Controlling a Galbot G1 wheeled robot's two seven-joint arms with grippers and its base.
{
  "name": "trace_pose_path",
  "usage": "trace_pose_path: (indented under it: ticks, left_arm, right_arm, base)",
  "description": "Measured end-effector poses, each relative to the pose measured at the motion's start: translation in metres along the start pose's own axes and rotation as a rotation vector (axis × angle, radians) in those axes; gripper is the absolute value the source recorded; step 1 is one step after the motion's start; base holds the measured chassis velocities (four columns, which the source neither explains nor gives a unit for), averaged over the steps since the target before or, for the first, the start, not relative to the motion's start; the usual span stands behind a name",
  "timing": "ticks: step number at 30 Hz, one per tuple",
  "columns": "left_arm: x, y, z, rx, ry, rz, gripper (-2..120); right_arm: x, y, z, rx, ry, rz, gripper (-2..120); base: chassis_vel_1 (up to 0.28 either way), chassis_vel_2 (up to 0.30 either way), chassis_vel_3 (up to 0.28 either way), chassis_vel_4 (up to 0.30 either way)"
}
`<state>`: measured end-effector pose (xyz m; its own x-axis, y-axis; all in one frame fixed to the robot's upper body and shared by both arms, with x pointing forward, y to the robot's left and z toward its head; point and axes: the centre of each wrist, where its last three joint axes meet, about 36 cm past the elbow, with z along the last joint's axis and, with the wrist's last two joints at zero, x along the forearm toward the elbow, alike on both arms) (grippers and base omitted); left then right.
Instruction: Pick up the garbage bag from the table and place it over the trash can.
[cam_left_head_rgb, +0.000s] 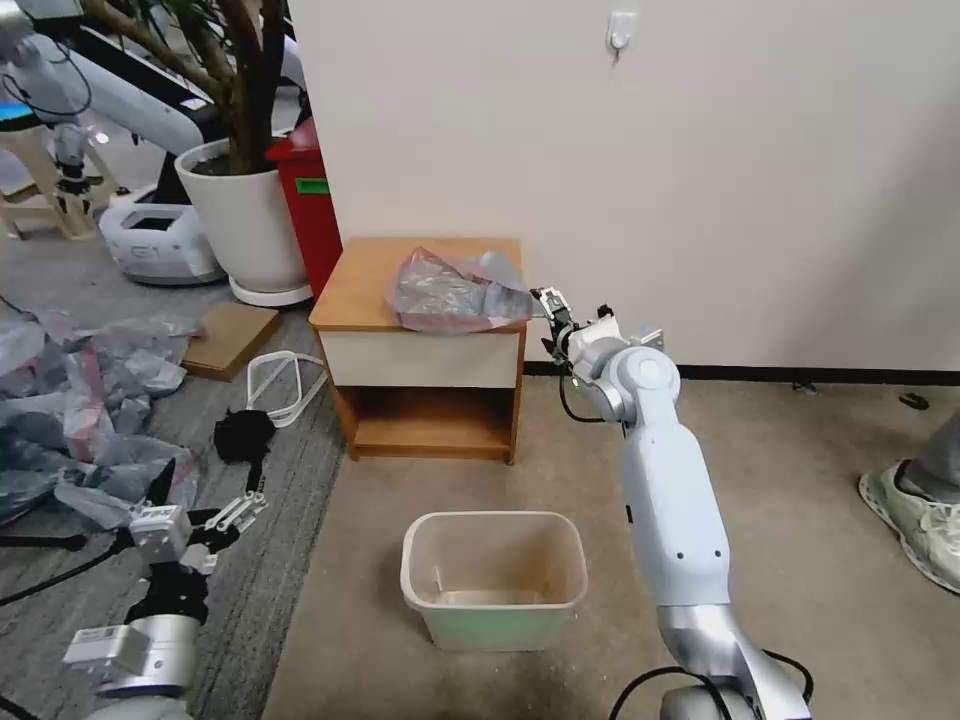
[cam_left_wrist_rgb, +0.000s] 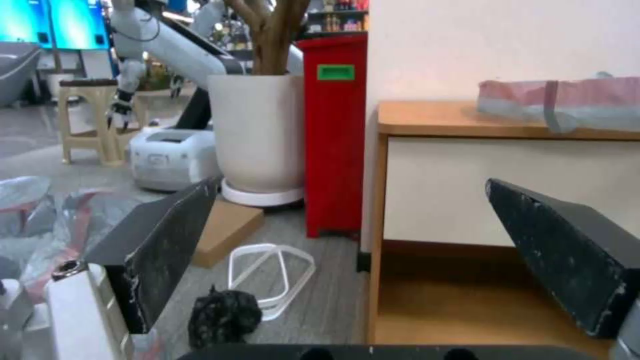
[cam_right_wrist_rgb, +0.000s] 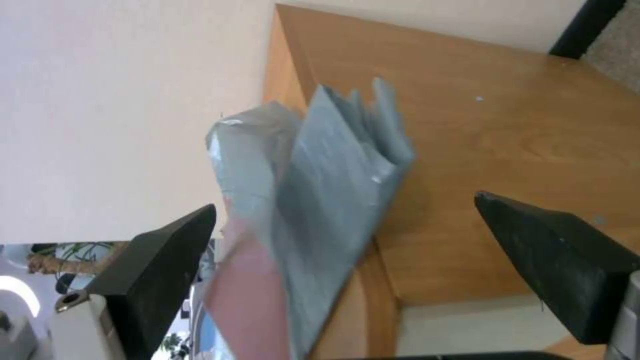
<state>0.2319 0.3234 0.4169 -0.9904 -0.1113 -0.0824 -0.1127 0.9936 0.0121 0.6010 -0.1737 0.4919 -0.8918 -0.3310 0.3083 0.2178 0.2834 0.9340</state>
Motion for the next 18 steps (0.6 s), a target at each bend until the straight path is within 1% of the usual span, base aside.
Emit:
trace_pose_path:
  ticks: [3, 6, 13, 15, 16, 18]
  left_arm:
    - [0.0005, 0.0008, 0.0001, -0.002, 0.000, -0.002, 100]
    - [0.0009, 0.0021, 0.0003, -0.005, 0.001, -0.004, 100]
    - [0.0011, 0.0029, 0.0015, -0.010, 0.003, -0.006, 100]
    - [0.0016, 0.0024, 0.0025, -0.012, 0.004, -0.006, 100]
    - [0.0016, 0.0024, 0.0025, -0.012, 0.004, -0.006, 100]
    - [0.0024, 0.0020, 0.0032, -0.016, 0.005, -0.007, 100]
  right_arm:
    - [-0.0028, 0.0046, -0.0023, 0.003, -0.001, -0.008, 97]
    - [-0.0068, 0.0084, -0.0044, 0.005, -0.001, -0.013, 93]
    - [-0.0084, 0.0080, -0.0029, 0.011, 0.004, -0.010, 88]
    - [-0.0090, 0.0071, -0.0026, 0.012, 0.006, -0.008, 83]
    - [-0.0090, 0.0071, -0.0026, 0.012, 0.006, -0.008, 83]
    - [-0.0101, 0.0070, -0.0029, 0.012, 0.007, -0.007, 78]
  base:
    - [0.000, 0.000, 0.000, 0.000]
    - [0.000, 0.000, 0.000, 0.000]
    - [0.000, 0.000, 0.000, 0.000]
    - [0.000, 0.000, 0.000, 0.000]
    - [0.000, 0.000, 0.000, 0.000]
    - [0.000, 0.000, 0.000, 0.000]
